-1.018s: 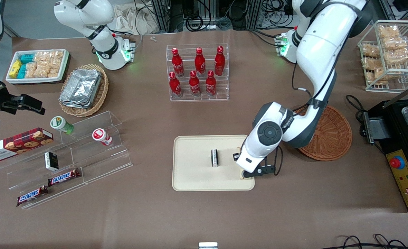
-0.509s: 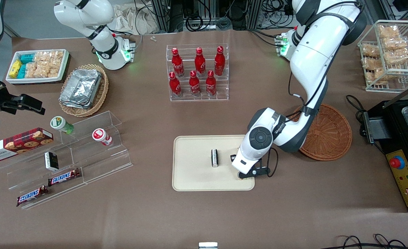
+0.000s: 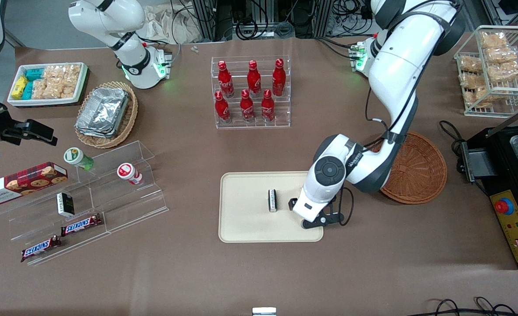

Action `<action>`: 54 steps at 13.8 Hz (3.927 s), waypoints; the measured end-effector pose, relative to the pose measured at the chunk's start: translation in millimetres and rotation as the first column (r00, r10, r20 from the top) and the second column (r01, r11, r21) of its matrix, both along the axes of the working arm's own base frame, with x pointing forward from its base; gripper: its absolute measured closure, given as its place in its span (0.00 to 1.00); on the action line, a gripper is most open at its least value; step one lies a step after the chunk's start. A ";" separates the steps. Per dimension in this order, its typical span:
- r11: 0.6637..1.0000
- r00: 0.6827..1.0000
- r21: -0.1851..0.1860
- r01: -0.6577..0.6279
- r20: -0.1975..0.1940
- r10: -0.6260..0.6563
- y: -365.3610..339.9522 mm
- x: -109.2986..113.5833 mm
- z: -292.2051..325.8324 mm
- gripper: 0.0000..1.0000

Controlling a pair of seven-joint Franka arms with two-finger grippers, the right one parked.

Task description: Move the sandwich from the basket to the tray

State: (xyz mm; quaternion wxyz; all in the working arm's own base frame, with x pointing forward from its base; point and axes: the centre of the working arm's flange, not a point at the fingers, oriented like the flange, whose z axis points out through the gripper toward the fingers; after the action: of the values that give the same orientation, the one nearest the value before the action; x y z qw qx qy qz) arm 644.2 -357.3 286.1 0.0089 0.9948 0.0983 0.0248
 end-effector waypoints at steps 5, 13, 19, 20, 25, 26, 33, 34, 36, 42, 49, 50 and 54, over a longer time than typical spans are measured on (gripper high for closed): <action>0.996 0.999 0.070 -0.051 -0.008 0.051 58.2 2.0 115.5 0.00; 0.989 0.980 0.019 -0.146 0.137 0.142 127.5 25.9 226.5 0.00; 0.974 0.978 0.093 -0.207 0.060 0.202 174.8 12.8 261.6 0.00; 0.976 0.979 0.078 -0.201 0.031 0.199 182.3 9.1 265.5 0.00; 0.996 0.995 0.011 -0.094 -0.017 0.094 236.4 -5.3 288.5 0.00; 0.996 0.996 0.013 -0.085 -0.019 0.085 237.1 -7.4 288.6 0.00; 0.998 0.996 0.044 0.037 -0.086 -0.033 262.2 -27.0 262.9 0.00; 0.997 0.995 0.051 0.057 -0.091 -0.052 263.4 -36.3 260.8 0.00; 0.992 0.989 0.051 0.117 -0.095 -0.112 272.7 -53.6 261.5 0.00; 0.978 0.974 -0.018 0.207 -0.096 -0.208 343.0 -69.0 257.8 0.00; 0.979 0.976 -0.016 0.201 -0.082 -0.202 343.3 -65.8 255.9 0.00; 0.980 0.976 -0.016 0.200 -0.081 -0.201 343.6 -65.7 255.9 0.00; 0.980 0.977 -0.015 0.200 -0.075 -0.200 343.8 -64.9 257.3 0.00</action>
State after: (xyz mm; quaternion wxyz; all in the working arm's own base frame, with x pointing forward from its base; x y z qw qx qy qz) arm 579.4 -13.5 543.4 0.0113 0.9998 -0.0018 -0.0147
